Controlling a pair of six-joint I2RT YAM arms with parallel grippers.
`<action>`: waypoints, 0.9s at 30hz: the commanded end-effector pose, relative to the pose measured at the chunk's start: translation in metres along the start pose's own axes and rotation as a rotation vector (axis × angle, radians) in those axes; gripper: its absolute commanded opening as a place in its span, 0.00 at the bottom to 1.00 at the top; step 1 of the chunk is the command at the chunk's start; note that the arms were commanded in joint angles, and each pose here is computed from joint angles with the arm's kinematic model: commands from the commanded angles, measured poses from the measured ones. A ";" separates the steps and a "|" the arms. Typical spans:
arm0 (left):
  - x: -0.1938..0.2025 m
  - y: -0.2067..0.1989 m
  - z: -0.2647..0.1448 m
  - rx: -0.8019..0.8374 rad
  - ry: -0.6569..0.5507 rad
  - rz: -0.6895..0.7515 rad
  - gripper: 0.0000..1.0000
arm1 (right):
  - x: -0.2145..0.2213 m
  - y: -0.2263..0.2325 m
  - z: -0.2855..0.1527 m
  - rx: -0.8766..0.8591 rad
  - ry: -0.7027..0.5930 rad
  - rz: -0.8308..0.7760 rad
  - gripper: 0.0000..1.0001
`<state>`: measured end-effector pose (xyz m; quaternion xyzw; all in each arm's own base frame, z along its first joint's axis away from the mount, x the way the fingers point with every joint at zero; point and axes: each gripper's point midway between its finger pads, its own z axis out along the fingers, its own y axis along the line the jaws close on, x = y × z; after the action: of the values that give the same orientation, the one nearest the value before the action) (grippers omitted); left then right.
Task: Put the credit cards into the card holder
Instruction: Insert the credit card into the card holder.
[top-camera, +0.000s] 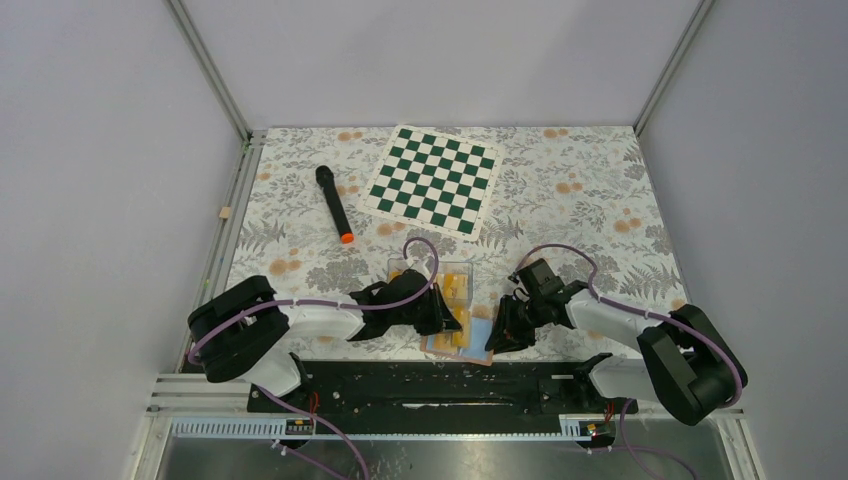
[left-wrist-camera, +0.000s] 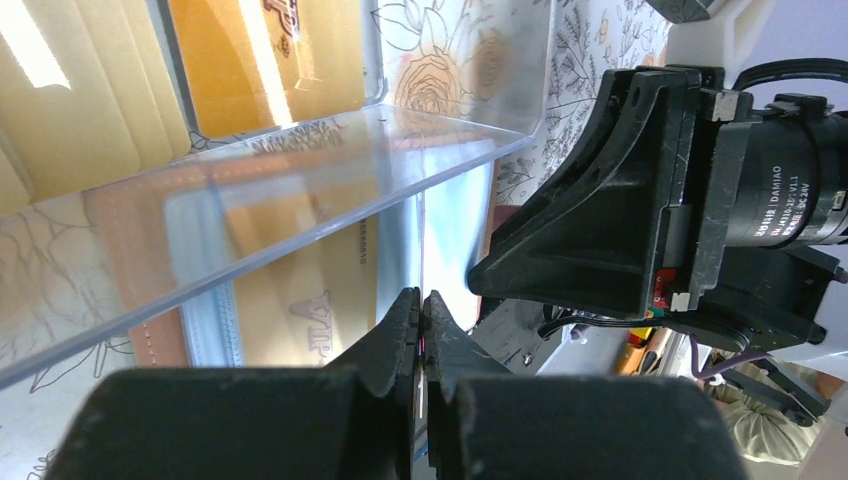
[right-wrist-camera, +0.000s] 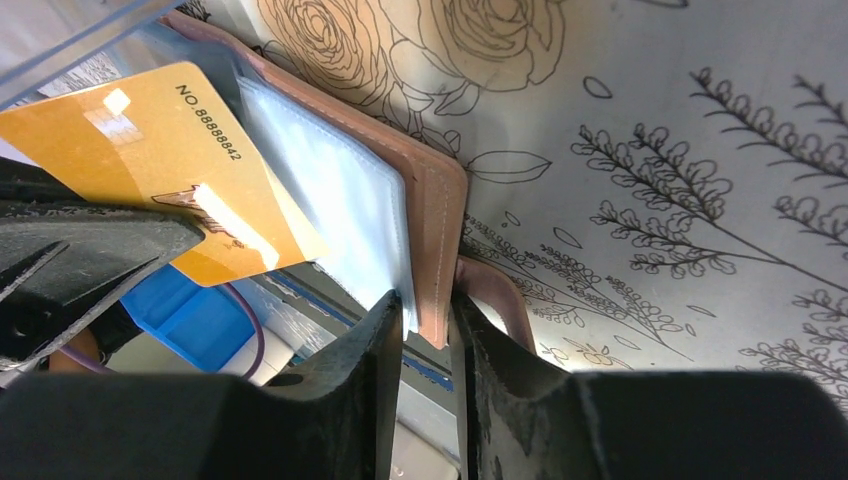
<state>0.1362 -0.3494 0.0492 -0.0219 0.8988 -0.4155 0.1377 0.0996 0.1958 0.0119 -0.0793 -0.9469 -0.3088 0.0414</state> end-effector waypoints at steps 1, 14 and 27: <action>-0.001 -0.021 -0.002 0.088 0.002 0.015 0.00 | 0.000 -0.002 0.001 0.001 -0.018 -0.014 0.32; 0.015 0.000 0.003 -0.045 0.101 -0.024 0.00 | -0.001 0.001 0.000 -0.021 -0.033 -0.014 0.38; 0.021 0.000 -0.001 -0.079 0.152 -0.019 0.00 | -0.001 -0.001 0.003 -0.013 -0.025 -0.004 0.34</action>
<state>0.1235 -0.3475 0.0384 -0.0216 0.9214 -0.3791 0.0834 0.0997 0.1980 0.0139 -0.0807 -0.9423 -0.3231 0.0330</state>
